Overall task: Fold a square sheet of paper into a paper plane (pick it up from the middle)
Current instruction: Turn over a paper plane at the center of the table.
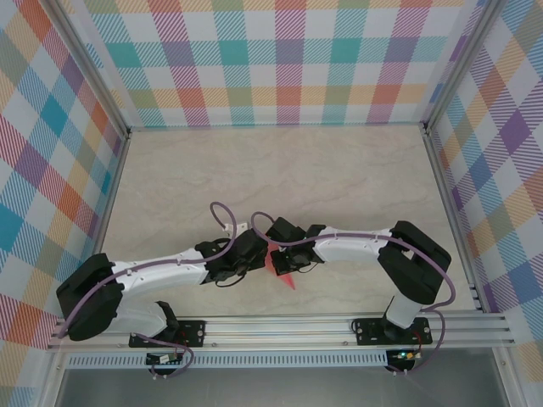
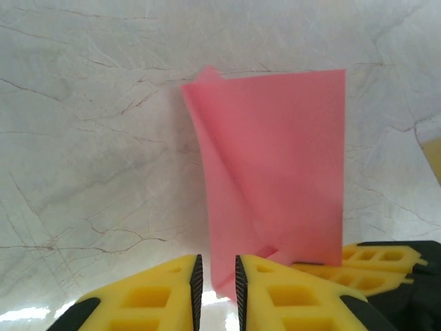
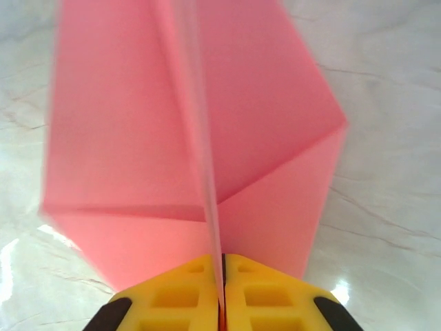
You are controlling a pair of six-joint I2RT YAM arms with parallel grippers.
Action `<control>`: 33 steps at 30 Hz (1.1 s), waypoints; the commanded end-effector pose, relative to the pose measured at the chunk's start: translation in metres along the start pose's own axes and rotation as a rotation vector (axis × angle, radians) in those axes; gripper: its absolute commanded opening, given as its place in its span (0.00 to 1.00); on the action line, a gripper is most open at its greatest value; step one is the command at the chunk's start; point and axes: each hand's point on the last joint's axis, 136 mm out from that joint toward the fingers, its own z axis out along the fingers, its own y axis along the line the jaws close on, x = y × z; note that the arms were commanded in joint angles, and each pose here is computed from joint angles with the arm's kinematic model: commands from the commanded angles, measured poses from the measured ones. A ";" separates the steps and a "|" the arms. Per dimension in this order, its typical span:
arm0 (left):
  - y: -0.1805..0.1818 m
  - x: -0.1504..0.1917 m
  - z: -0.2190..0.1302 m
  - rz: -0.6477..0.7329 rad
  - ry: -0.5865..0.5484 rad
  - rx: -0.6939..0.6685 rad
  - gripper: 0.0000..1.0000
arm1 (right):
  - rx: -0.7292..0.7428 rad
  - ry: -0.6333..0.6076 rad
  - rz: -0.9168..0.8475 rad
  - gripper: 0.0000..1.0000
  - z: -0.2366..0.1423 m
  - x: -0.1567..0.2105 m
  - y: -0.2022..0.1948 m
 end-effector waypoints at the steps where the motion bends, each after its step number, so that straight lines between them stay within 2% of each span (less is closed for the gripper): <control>1: 0.006 -0.006 -0.011 0.007 -0.040 0.004 0.25 | 0.191 -0.054 0.045 0.09 -0.028 -0.008 -0.030; 3: 0.010 -0.008 -0.015 0.004 -0.055 -0.004 0.27 | 0.264 -0.068 0.066 0.09 -0.035 -0.009 -0.041; 7: 0.017 -0.009 -0.019 0.004 -0.066 -0.016 0.27 | 0.315 -0.079 0.110 0.10 -0.037 -0.011 -0.049; 15: 0.023 -0.010 -0.025 -0.014 -0.083 -0.011 0.28 | 0.332 -0.053 0.193 0.12 -0.017 -0.013 -0.047; 24: 0.031 -0.007 -0.024 -0.015 -0.084 -0.020 0.28 | 0.312 -0.002 0.225 0.18 0.010 -0.005 -0.044; 26: 0.031 -0.007 -0.025 -0.017 -0.086 -0.018 0.29 | 0.317 0.004 0.232 0.22 0.013 -0.002 -0.045; 33: 0.031 -0.008 -0.025 -0.016 -0.089 -0.016 0.29 | 0.317 0.019 0.235 0.24 0.017 0.002 -0.047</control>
